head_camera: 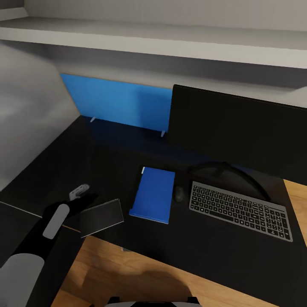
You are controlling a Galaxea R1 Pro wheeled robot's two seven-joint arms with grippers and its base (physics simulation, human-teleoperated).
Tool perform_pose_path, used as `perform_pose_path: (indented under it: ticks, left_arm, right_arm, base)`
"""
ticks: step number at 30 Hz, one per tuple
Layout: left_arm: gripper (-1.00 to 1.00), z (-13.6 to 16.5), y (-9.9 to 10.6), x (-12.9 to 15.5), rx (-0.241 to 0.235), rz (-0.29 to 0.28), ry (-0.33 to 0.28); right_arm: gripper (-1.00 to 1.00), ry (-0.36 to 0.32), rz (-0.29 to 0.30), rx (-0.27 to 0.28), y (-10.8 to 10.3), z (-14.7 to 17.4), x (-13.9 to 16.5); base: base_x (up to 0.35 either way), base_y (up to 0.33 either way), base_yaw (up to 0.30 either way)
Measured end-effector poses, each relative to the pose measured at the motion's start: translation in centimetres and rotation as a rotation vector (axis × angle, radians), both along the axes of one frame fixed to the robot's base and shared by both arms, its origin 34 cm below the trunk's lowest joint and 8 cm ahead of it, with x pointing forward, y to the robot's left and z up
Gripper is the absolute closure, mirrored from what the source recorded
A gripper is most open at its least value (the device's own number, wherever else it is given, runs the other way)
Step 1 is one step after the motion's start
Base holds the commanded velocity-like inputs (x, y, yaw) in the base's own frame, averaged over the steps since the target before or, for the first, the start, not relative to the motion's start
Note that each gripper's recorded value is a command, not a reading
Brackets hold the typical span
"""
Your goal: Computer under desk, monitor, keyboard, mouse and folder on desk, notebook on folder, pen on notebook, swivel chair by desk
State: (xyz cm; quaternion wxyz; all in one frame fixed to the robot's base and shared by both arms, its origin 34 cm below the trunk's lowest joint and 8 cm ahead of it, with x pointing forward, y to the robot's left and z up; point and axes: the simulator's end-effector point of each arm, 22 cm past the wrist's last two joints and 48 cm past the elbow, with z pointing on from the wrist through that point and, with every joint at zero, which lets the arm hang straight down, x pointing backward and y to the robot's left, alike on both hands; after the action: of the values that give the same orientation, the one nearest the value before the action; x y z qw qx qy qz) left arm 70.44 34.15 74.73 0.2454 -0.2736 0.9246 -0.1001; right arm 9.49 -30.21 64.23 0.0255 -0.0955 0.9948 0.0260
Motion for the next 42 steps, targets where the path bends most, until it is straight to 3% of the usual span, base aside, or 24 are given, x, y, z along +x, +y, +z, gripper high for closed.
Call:
perform_pose_path:
  ticks: [6, 18, 24, 42]
  left_arm:
    - [-1.00, 0.1, -0.6, 0.5, -0.026, -0.006, -0.019]
    - [-1.00, 0.2, -0.8, 0.6, -0.035, -0.008, -0.027]
    - [-1.00, 0.0, -0.4, 0.8, -0.044, 0.020, -0.042]
    - [-1.00, -1.2, 0.5, -0.5, -0.036, 0.044, -0.011]
  right_arm:
    - [-1.00, -0.014, 0.001, 0.004, 0.1, 0.0, 0.3]
    - [-1.00, -0.022, 0.000, 0.004, 0.1, 0.0, 0.5]
    - [-1.00, -0.021, -0.001, 0.004, 0.1, 0.0, 0.5]
    - [-1.00, -0.022, -0.001, 0.002, -0.1, 0.0, 0.5]
  base:
    - [0.000, 0.000, 0.000]
    - [0.000, 0.000, 0.000]
    - [-0.061, 0.000, 0.000]
    - [-0.126, 0.000, 0.000]
